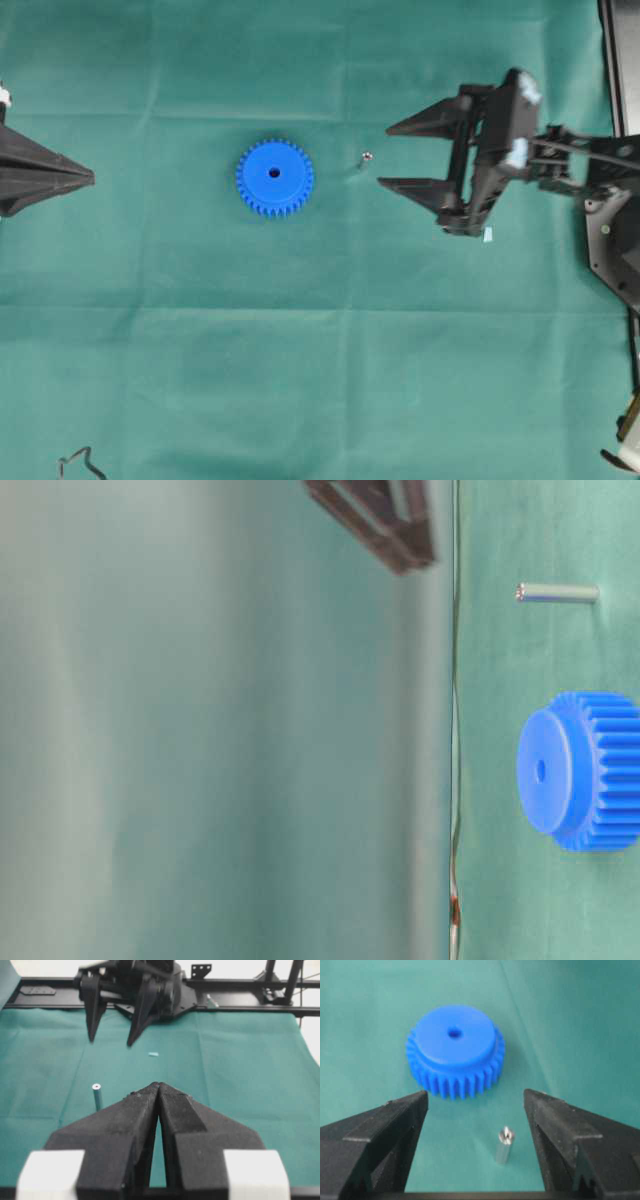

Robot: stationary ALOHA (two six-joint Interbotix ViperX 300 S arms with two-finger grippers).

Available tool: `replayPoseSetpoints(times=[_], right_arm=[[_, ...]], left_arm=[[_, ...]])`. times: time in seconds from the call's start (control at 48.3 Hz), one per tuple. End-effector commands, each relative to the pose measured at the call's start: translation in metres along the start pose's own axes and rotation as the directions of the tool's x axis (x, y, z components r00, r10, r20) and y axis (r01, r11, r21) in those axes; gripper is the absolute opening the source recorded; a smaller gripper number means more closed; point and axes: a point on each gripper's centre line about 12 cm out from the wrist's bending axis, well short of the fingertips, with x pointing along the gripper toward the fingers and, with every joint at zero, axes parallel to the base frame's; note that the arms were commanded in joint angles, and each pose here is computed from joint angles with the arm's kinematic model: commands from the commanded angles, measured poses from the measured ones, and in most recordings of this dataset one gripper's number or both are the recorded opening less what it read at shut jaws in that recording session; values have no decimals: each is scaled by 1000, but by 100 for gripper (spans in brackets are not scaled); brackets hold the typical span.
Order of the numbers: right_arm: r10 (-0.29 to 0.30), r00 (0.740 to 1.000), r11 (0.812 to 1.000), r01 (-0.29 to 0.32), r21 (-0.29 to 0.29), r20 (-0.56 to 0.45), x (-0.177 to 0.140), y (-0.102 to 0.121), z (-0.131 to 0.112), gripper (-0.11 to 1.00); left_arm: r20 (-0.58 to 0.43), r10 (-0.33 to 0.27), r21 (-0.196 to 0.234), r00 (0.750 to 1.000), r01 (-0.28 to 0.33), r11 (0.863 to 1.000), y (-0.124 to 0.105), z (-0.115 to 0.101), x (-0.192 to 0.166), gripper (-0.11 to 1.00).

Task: Insert the shaft into the center hole of the gear.
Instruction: 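Move the right gripper down over the silver shaft and close on it, then lift the silver shaft upright with the right gripper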

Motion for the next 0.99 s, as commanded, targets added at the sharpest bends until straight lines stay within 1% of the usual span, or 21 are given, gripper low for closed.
replayPoseSetpoints(times=[0.0, 0.145, 0.228, 0.352, 0.455, 0.538, 0.662, 0.745, 0.786, 0.869, 0.91, 0.931, 0.972], right_arm=[[-23, 1000, 1000, 23, 18, 12, 12, -3, -3, 79], [-75, 997, 996, 76, 44, -26, 27, -11, -26, 79], [-96, 995, 994, 98, 55, -41, 33, -14, -34, 79], [-110, 992, 992, 113, 54, -59, 41, -16, -42, 79], [-111, 992, 992, 115, 55, -63, 45, -16, -43, 78], [-111, 992, 992, 114, 54, -58, 45, -16, -43, 75], [-111, 992, 992, 115, 55, -60, 45, -16, -43, 64], [-111, 992, 992, 115, 55, -63, 45, -16, -43, 54], [-110, 992, 992, 113, 53, -65, 45, -16, -44, 47], [-111, 992, 992, 115, 54, -63, 45, -16, -43, 26], [-112, 992, 992, 116, 57, -63, 45, -16, -43, 18], [-110, 992, 992, 113, 55, -62, 45, -16, -43, 16], [-111, 992, 992, 115, 55, -65, 46, -16, -44, 17]], left_arm=[[15, -4, 6, 1000, 4, 1000, -1, 8, 3, 0], [12, -4, 9, 1000, 4, 1000, -1, 8, 2, 0], [12, -4, 11, 1000, 4, 1000, -1, 8, 2, 0], [11, -1, 11, 1000, 1, 1000, 0, 7, 3, 0], [9, -1, 9, 1000, 1, 1000, 0, 7, 3, 0], [11, -1, 6, 1000, 1, 1000, 0, 7, 3, 0], [11, -1, 6, 1000, 1, 1000, 0, 7, 3, 0], [9, 1, 6, 1000, -1, 1000, 0, 7, 3, 0], [12, -1, 6, 1000, 1, 1000, 0, 8, 2, 0], [12, -1, 5, 1000, 1, 1000, 0, 8, 2, 0], [14, -1, 6, 1000, 1, 1000, 0, 8, 2, 0], [14, -1, 6, 1000, 1, 1000, 0, 8, 2, 0], [12, -1, 5, 1000, 1, 1000, 0, 8, 2, 0]])
